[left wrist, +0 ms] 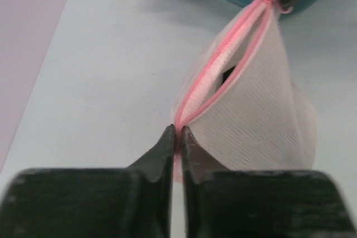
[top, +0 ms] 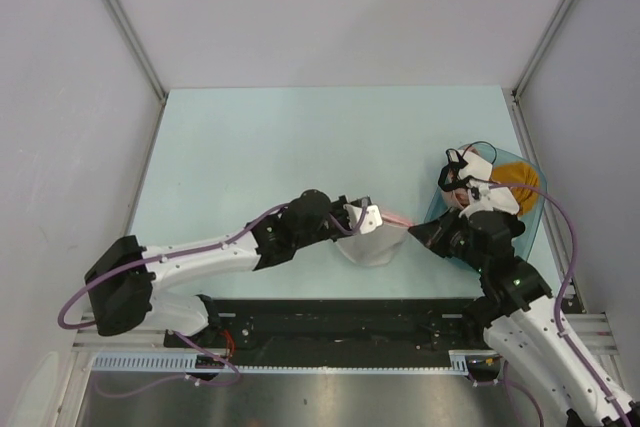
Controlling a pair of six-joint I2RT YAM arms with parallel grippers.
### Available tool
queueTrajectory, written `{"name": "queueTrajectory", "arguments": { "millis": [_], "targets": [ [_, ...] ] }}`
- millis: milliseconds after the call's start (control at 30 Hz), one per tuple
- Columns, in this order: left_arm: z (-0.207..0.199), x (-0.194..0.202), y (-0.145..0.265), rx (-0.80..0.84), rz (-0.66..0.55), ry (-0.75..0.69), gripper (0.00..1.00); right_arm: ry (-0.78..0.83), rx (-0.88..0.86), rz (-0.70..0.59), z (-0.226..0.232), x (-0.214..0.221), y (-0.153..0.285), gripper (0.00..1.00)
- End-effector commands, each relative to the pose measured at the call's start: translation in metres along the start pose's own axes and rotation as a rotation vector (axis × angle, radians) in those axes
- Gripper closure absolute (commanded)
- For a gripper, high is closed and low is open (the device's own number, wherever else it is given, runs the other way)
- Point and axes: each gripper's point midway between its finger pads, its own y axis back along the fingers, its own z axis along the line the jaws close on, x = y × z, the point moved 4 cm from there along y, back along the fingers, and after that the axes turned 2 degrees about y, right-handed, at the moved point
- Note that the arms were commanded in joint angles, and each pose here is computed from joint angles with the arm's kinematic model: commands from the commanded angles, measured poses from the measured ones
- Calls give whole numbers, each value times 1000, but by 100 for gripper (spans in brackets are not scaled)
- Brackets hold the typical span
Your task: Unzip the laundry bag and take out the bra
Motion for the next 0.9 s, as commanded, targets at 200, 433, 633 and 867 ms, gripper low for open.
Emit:
{"name": "queueTrajectory", "arguments": {
  "millis": [200, 433, 633, 867],
  "targets": [
    [31, -47, 19, 9, -36, 54, 25, -17, -99, -14, 36, 12, -5, 100],
    [0, -60, 24, 202, -4, 49, 25, -4, -79, -13, 35, 15, -9, 100],
    [-30, -56, 13, 248, -16, 17, 24, 2, -95, -11, 38, 14, -10, 100],
    [-47, -40, -8, 264, 33, 3, 25, -8, -86, -13, 36, 14, -9, 100]
  ]
}}
